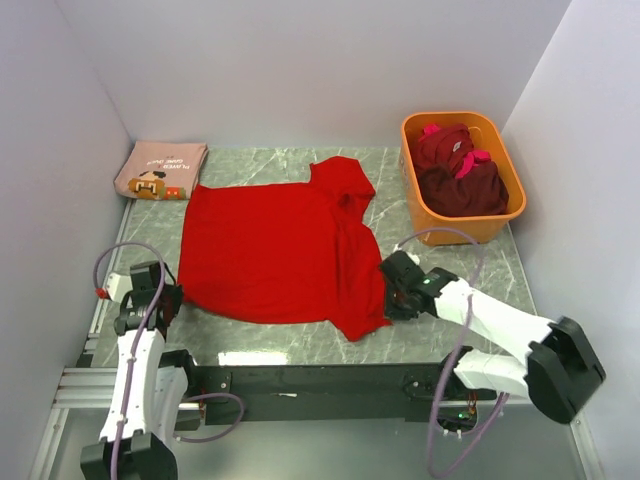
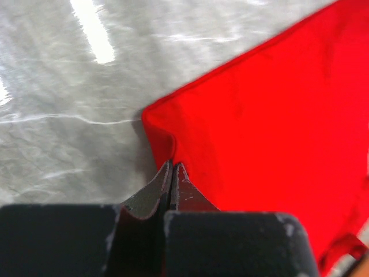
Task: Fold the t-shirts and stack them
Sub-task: Flatten the tshirt out
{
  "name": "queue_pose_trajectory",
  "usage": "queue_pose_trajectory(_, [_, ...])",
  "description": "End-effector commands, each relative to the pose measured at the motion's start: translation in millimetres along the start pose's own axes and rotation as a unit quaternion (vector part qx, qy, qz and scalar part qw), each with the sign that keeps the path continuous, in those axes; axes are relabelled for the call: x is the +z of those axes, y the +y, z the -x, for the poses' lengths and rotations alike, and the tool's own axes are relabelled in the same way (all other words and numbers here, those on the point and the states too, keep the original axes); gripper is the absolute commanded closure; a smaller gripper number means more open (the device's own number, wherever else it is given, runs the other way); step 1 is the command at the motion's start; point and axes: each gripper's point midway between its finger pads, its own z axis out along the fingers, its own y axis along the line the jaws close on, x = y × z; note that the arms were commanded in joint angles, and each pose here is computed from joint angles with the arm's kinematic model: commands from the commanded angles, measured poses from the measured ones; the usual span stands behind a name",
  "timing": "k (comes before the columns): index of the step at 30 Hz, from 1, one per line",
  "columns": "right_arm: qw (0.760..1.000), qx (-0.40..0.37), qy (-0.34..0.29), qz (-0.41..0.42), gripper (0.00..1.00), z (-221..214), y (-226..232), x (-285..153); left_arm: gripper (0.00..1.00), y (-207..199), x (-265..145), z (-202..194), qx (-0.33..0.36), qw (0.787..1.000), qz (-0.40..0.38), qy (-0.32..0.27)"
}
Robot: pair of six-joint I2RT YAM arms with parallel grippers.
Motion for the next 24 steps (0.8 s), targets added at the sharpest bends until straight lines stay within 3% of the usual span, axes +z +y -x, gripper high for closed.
queue_pose_trajectory(1, [0.998,0.001,-0.055,0.038,1.00,36.7,17.0,-49.0,0.99,-48.9,-32.8,26.7,-0.002,0.996,-0.086,-0.025])
queue_pose_trajectory(4, [0.993,0.003,-0.088,0.078,1.00,67.6,28.9,-84.6,0.99,-74.4,-61.2,43.9,-0.009,0.990,-0.135,-0.043])
queue_pose_trajectory(7, [0.983,0.018,-0.165,0.074,1.00,109.6,23.4,-127.0,0.99,-113.5,-111.4,80.4,-0.036,0.974,-0.205,-0.091])
queue_pose_trajectory(11, [0.948,0.049,-0.302,0.087,1.00,164.7,21.1,-199.1,0.99,-150.2,-166.1,115.3,-0.068,0.948,-0.280,-0.134])
queue_pose_trajectory(18, [0.830,0.094,-0.520,0.177,1.00,207.9,13.8,-382.2,0.99,-204.2,-290.6,173.6,-0.081,0.888,-0.404,-0.204])
queue_pose_trajectory(20, [0.795,0.087,-0.568,0.192,1.00,206.7,5.9,-439.5,0.99,-212.3,-340.4,188.5,-0.082,0.860,-0.449,-0.228])
queue_pose_trajectory(22, [0.779,0.085,-0.589,0.196,1.00,201.5,-1.9,-471.3,0.99,-214.2,-385.2,201.4,-0.080,0.835,-0.482,-0.254])
queue_pose_trajectory(24, [0.751,0.074,-0.622,0.209,1.00,194.5,-8.3,-517.0,0.99,-213.7,-407.3,208.4,-0.081,0.822,-0.495,-0.269])
